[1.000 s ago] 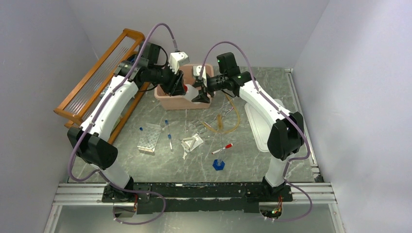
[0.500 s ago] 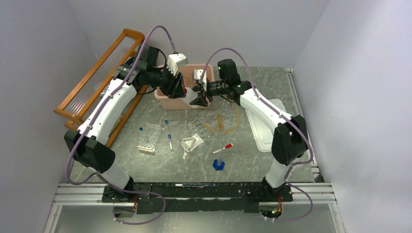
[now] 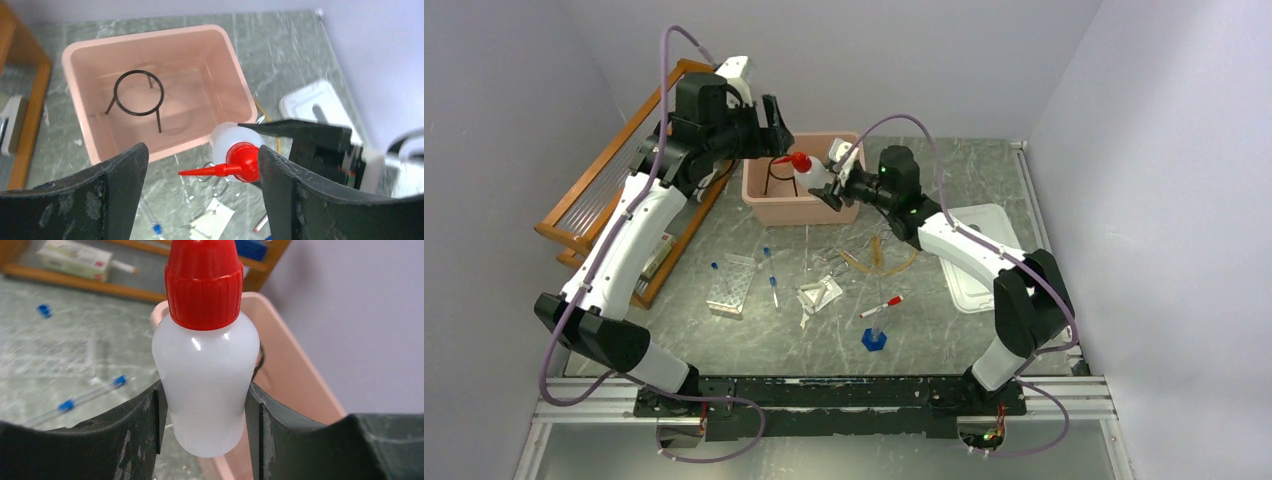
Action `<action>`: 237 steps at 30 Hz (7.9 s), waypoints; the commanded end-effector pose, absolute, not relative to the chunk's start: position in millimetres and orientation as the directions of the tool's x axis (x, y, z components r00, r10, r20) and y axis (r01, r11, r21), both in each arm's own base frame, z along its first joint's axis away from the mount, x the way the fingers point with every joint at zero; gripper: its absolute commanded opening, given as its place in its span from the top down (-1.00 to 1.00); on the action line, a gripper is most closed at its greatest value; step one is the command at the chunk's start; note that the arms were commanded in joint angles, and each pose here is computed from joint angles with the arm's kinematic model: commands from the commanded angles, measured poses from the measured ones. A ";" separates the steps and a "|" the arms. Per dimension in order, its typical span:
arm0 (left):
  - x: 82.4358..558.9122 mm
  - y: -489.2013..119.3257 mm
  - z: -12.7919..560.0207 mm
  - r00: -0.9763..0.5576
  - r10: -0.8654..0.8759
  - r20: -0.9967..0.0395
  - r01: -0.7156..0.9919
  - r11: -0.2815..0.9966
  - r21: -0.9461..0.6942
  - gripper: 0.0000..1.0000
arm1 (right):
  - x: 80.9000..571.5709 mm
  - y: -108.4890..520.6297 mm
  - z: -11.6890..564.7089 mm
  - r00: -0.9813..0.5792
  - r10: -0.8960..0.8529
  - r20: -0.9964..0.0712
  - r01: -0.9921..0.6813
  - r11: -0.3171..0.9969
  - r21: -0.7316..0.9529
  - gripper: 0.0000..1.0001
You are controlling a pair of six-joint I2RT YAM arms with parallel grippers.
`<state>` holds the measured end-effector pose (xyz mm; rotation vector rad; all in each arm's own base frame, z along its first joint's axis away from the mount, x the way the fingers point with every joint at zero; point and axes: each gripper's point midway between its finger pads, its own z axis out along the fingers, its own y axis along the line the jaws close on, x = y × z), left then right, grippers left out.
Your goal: Organize the chemistry lab equipment
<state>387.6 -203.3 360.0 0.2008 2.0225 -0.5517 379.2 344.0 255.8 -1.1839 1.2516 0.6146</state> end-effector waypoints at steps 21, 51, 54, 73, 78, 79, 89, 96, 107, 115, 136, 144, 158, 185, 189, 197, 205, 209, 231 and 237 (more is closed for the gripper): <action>411.8 -197.0 346.5 -0.487 -0.564 -0.667 -0.028 0.773 -0.633 -0.43 | 420.4 371.2 293.0 0.414 -0.253 -0.874 -0.463 0.768 -0.442 0.28; 423.2 -244.3 327.6 -0.607 -0.465 -0.644 0.101 0.759 -0.643 -0.30 | 426.2 384.4 281.3 0.418 -0.271 -0.867 -0.468 0.754 -0.461 0.27; 424.8 -244.3 325.5 -0.609 -0.464 -0.644 0.096 0.762 -0.640 -0.21 | 426.7 384.4 281.4 0.417 -0.270 -0.868 -0.465 0.757 -0.459 0.26; 443.8 -199.5 305.1 -0.559 -0.133 -0.819 0.129 0.961 -0.244 0.71 | 384.3 372.1 295.3 0.325 -0.133 -0.936 -0.701 0.631 -0.332 -0.65; 444.4 -189.0 272.7 -0.616 -0.040 -0.787 0.115 0.983 -0.140 0.67 | 368.9 333.1 306.5 0.214 0.000 -0.977 -0.791 0.587 -0.173 -0.64; 445.3 -185.7 266.5 -0.624 -0.030 -0.780 0.103 0.987 -0.120 0.67 | 368.6 326.8 307.9 0.196 0.012 -0.981 -0.790 0.594 -0.151 -0.64; 460.4 -181.8 223.1 -0.638 -0.009 -0.770 0.086 0.993 -0.083 0.67 | 368.3 307.7 295.2 0.106 0.023 -0.994 -0.758 0.649 -0.065 -0.60; 486.8 -183.3 221.8 -0.494 -0.053 -0.868 0.083 0.991 -0.107 0.69 | 371.3 306.2 290.1 0.094 0.007 -0.996 -0.749 0.659 -0.066 -0.58; 501.9 -169.7 206.5 -0.434 -0.090 -0.896 0.051 0.991 -0.125 0.69 | 374.9 309.0 280.0 0.059 -0.008 -0.998 -0.750 0.659 -0.050 -0.57; 482.3 -161.1 179.5 -0.523 -0.127 -0.843 0.020 0.987 -0.160 0.65 | 378.9 308.4 272.0 0.017 -0.006 -1.000 -0.737 0.675 -0.017 -0.57; 488.6 -161.7 146.6 -0.547 -0.113 -0.829 0.033 0.987 -0.156 0.43 | 386.1 302.0 271.1 -0.025 -0.019 -1.000 -0.698 0.716 0.004 -0.55; 479.9 -155.1 145.5 -0.563 -0.134 -0.815 0.006 0.986 -0.166 -0.01 | 386.1 301.9 268.7 -0.060 -0.011 -0.998 -0.691 0.722 0.033 -0.55; 488.9 -145.3 197.6 -0.497 -0.157 -0.853 -0.019 0.985 -0.170 -0.41 | 398.8 307.7 257.4 -0.230 -0.022 -0.973 -0.643 0.754 0.135 -0.58; 337.7 -218.4 293.7 -0.464 -0.096 -0.881 0.608 0.688 -0.395 -0.48 | 238.8 210.4 203.2 -0.754 0.050 -0.655 -0.294 0.866 0.404 -0.61; 291.2 -247.8 289.2 -0.456 -0.030 -0.889 0.734 0.553 -0.395 -0.44 | 220.1 195.7 199.9 -0.757 0.175 -0.630 -0.195 0.859 0.474 -0.59; 195.3 -315.9 263.3 -0.318 0.036 -0.947 0.907 0.304 -0.293 -0.41 | 223.2 138.2 157.4 -0.733 0.495 -0.466 0.319 0.856 0.407 -0.49; 146.8 -378.3 214.4 -0.208 0.216 -0.954 0.971 0.161 -0.175 -0.26 | 254.8 138.4 121.6 -0.768 0.551 -0.326 0.361 0.793 0.490 -0.41; 122.1 -403.8 188.5 -0.145 0.262 -0.954 0.988 0.094 -0.125 -0.19 | 256.7 136.6 111.3 -0.772 0.559 -0.303 0.365 0.780 0.509 -0.41; 137.7 -435.7 156.3 0.064 0.282 -0.957 0.990 0.106 0.097 0.60 | 266.2 124.3 111.7 -0.747 0.547 -0.378 0.320 0.794 0.517 -0.40; 146.8 -434.0 202.4 -0.021 0.187 -0.982 0.987 0.158 0.009 0.66 | 284.6 128.7 156.0 -0.712 0.406 -0.572 0.070 0.853 0.518 -0.41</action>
